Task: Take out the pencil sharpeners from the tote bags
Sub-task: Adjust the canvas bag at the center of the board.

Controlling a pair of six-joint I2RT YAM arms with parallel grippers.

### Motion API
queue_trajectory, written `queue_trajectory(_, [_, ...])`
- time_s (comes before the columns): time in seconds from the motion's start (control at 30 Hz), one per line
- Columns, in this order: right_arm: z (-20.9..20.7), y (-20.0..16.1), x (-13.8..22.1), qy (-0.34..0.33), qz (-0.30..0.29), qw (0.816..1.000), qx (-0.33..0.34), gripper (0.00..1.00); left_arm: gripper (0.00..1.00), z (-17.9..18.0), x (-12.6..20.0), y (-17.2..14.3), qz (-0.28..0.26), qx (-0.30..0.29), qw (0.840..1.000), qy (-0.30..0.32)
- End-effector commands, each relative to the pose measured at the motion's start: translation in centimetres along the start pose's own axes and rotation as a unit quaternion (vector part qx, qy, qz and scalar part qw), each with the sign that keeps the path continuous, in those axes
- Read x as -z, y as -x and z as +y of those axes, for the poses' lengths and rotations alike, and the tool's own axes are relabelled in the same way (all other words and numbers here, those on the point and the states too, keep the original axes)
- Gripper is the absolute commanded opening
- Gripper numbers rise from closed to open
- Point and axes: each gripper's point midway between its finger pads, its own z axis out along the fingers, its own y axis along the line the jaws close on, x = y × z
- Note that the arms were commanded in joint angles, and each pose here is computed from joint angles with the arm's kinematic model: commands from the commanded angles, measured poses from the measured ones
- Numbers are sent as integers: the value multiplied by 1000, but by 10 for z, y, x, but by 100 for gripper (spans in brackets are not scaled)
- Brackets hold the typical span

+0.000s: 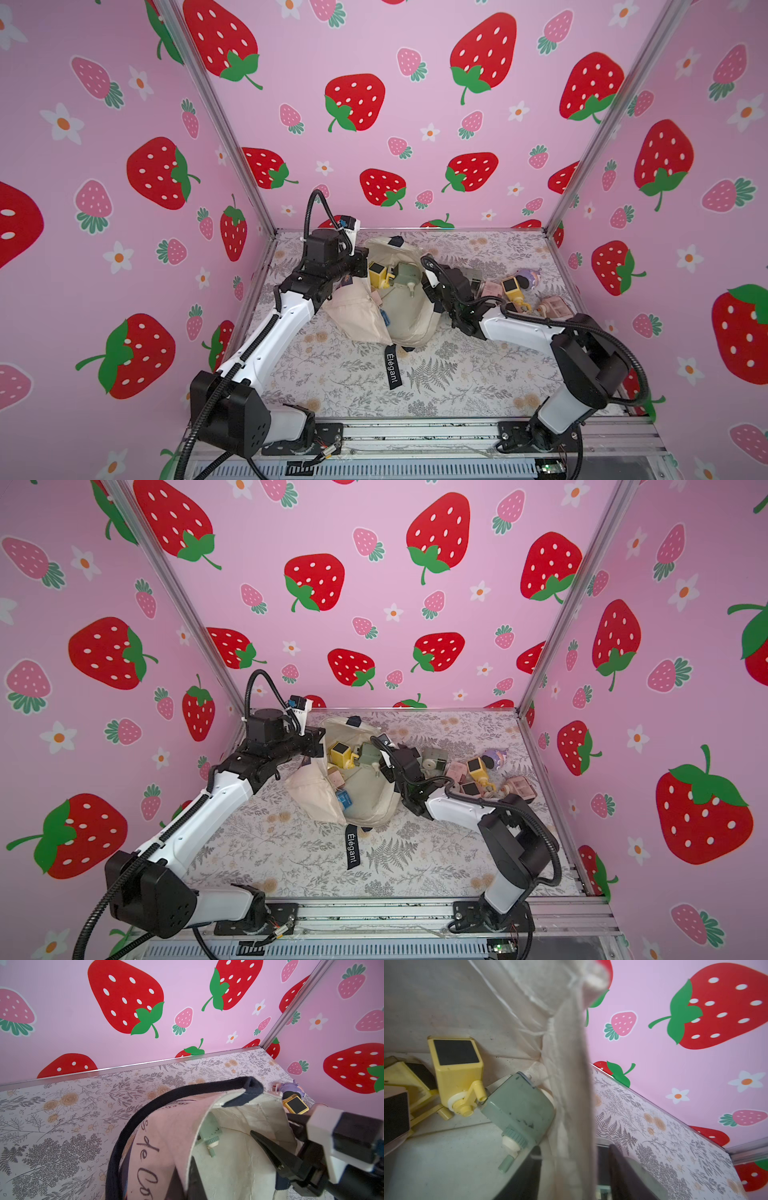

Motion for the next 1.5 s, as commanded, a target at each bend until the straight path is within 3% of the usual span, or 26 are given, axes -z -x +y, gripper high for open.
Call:
queue_trajectory(0.0, [35,5,-6,94,-4,996,-1,25,0,-10,16,42,-62,-24,998,-9])
queue_trajectory(0.13, [72,6,-1,169,-11,985,-15,1,0,-8,16,41,-61,-28,998,-3])
queue_trajectory(0.27, [128,10,21,240,-22,970,23,0,0,-1,19,42,-68,-29,997,15])
queue_trajectory(0.4, [196,19,58,331,-49,940,67,0,0,-4,26,46,-90,-28,995,10])
queue_trajectory(0.57, [231,24,85,366,-67,922,107,0,0,-2,32,49,-105,-27,994,18])
queue_trajectory(0.73, [203,24,74,293,-65,949,99,0,0,-1,32,49,-106,-27,994,20])
queue_trajectory(0.97, [165,21,82,235,-73,968,48,0,0,0,34,50,-109,-26,993,22])
queue_trajectory(1.03, [155,20,84,218,-72,973,36,7,0,-1,33,50,-108,-25,994,19])
queue_trajectory(1.17, [128,21,90,168,-67,983,11,40,0,-2,32,50,-108,-24,994,17])
queue_trajectory(1.23, [119,24,98,160,-73,984,-4,50,0,-2,33,50,-107,-24,994,16])
queue_trajectory(1.3, [118,31,109,174,-84,981,-19,58,0,-2,32,50,-106,-23,994,16])
queue_trajectory(1.47, [143,60,146,239,-122,963,-3,66,0,-3,32,50,-106,-23,994,14])
